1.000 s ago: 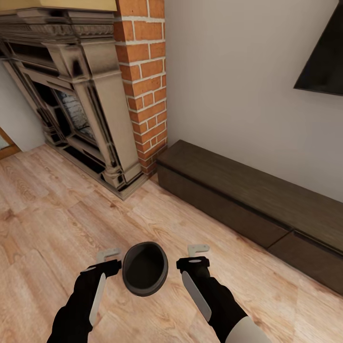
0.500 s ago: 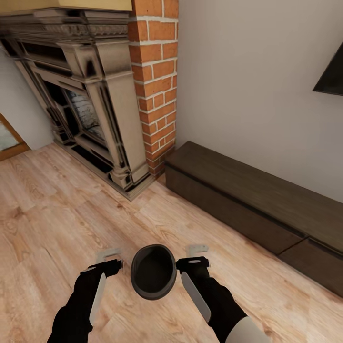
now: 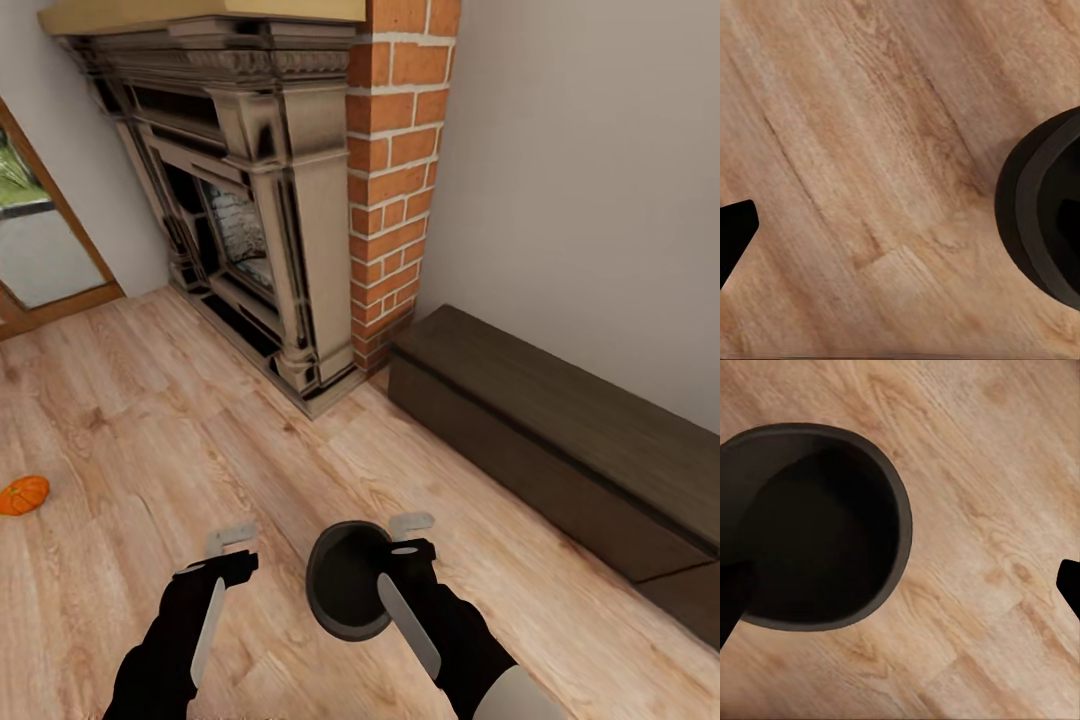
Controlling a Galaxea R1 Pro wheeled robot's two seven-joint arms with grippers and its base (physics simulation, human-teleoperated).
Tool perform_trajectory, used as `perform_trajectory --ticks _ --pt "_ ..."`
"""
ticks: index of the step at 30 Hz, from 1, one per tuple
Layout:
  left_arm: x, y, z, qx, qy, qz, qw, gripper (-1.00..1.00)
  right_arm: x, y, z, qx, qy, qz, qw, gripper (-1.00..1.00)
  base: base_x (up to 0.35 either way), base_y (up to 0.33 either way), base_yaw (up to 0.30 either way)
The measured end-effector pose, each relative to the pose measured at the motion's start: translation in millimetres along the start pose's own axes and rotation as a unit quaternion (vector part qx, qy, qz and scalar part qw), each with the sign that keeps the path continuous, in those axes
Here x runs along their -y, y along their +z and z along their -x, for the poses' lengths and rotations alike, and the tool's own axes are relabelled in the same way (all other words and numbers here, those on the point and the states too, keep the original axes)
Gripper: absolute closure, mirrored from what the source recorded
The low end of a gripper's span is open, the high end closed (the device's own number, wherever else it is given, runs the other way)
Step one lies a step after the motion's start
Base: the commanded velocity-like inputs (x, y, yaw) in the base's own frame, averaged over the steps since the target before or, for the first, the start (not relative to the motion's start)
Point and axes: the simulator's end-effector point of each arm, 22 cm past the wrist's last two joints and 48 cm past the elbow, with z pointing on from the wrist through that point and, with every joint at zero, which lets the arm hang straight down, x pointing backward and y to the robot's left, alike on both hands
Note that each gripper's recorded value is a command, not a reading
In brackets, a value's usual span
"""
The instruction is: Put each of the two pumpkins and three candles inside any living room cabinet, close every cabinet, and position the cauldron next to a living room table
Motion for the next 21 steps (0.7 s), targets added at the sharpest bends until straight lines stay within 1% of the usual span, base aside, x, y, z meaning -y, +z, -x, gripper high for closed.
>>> perform_trajectory --ticks 8,13,18,21 --pt "0.0 1.3 -2.6 -0.003 0.001 0.0 1.0 -1.0 -1.4 0.7 -0.8 -0.001 0.0 0.003 1.0 -1.0 0.123 -0.131 0.286" --pt "-0.1 1.2 -2.6 -0.003 0.001 0.0 1.0 -1.0 -1.8 0.5 -0.6 -0.001 0.0 0.004 1.0 -1.0 0.22 0.018 0.275" --pt "0.4 1.9 -4.3 -0.005 0.001 0.0 1.0 -1.0 -2.1 0.5 -0.6 -0.001 0.0 0.004 1.0 -1.0 0.227 -0.08 0.05" --pt "0.7 2.2 -4.9 -0.006 0.002 0.0 1.0 -1.0 -2.3 0.5 -0.6 -0.001 0.0 0.005 1.0 -1.0 0.173 -0.225 0.005"
